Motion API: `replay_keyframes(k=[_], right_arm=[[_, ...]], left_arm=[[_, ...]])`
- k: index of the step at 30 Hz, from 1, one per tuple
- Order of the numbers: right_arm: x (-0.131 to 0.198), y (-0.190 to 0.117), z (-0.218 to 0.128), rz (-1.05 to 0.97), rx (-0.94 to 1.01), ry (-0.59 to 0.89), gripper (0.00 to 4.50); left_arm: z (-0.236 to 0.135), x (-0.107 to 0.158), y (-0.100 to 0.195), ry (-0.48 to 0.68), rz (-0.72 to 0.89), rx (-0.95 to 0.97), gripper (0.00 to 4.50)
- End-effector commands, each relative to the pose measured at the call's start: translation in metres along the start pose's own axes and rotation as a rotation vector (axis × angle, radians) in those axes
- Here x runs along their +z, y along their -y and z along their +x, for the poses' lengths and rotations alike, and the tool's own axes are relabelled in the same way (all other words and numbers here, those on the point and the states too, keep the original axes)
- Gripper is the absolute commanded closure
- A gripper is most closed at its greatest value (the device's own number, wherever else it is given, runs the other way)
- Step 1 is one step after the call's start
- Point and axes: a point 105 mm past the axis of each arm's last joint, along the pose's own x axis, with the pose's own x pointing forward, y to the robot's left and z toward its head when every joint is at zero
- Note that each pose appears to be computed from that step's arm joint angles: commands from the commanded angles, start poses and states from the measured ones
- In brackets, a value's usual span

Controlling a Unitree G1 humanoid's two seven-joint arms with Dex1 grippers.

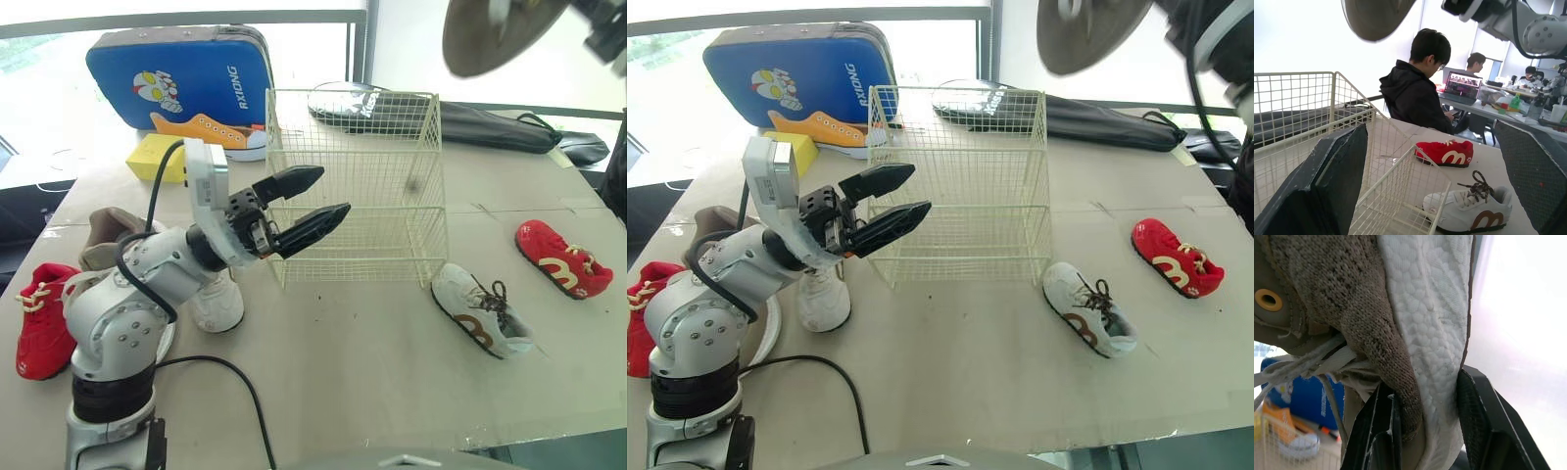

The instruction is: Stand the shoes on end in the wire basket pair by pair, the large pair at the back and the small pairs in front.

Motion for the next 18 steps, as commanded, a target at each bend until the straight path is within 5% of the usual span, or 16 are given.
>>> replay_keyframes(k=[1, 9, 18], right_arm=[[0.074, 0.008, 0.004, 0.032, -0.054, 0.226, 3.71], [0.148, 0.014, -0.006, -0.015, -0.103, 0.405, 3.71], [0.166, 0.015, -0.011, -0.04, -0.083, 0.317, 3.71]], left_arm=[[0.005, 0.004, 0.001, 0.03, 0.022, -0.021, 0.0], [0.021, -0.002, -0.008, 0.056, -0.008, -0.086, 0.0], [0.038, -0.01, -0.011, 0.063, -0.052, -0.187, 0.0]])
